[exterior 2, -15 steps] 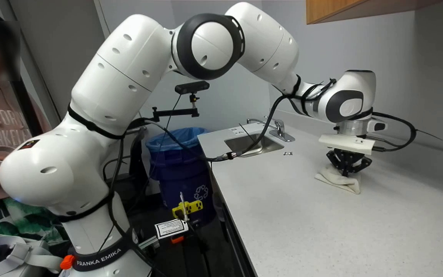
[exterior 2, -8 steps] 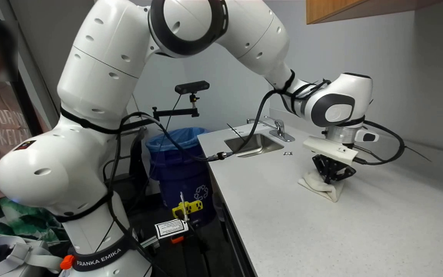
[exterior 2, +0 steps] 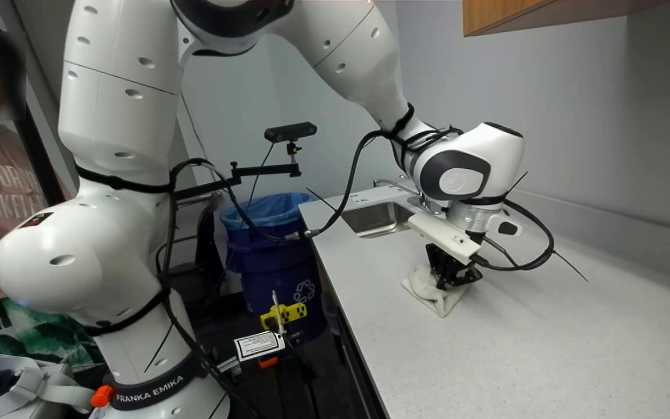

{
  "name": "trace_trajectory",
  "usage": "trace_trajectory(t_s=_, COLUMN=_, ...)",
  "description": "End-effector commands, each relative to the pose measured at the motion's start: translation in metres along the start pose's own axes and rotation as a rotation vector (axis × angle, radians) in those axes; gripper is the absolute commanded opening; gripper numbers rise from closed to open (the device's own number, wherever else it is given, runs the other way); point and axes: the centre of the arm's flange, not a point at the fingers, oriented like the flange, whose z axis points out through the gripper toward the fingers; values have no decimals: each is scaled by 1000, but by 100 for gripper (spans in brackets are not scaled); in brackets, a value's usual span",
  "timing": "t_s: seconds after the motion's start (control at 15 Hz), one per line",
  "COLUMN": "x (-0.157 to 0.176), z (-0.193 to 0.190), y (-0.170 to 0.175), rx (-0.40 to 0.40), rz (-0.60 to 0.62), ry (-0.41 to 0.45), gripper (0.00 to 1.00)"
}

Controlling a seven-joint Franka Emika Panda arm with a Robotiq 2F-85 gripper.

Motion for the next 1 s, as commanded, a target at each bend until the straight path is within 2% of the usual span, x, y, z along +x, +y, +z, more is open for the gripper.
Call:
trace_trajectory(t_s=0.0, x=-44, z=31, y=-7, rx=48, rz=5, ry=-67, gripper=0)
trace_trajectory(t_s=0.2, x=-35, z=34, y=-10, rx=28, rz=-17, ry=-98, gripper=0)
trace_trajectory(t_s=0.4, x=-9, z=28, y=-8, rx=-15, rz=-58, ry=-101, gripper=0)
trace_trajectory(t_s=0.6, x=27, z=18, y=-5, rx=-73, rz=-121, ry=-104, gripper=0)
trace_trajectory(t_s=0.67, x=39, z=10, y=9, rx=-91, rz=-143, ry=-104, gripper=0)
trace_trajectory(t_s=0.93, x=86, z=-3, y=27, rx=-134, rz=-193, ry=-76, gripper=0)
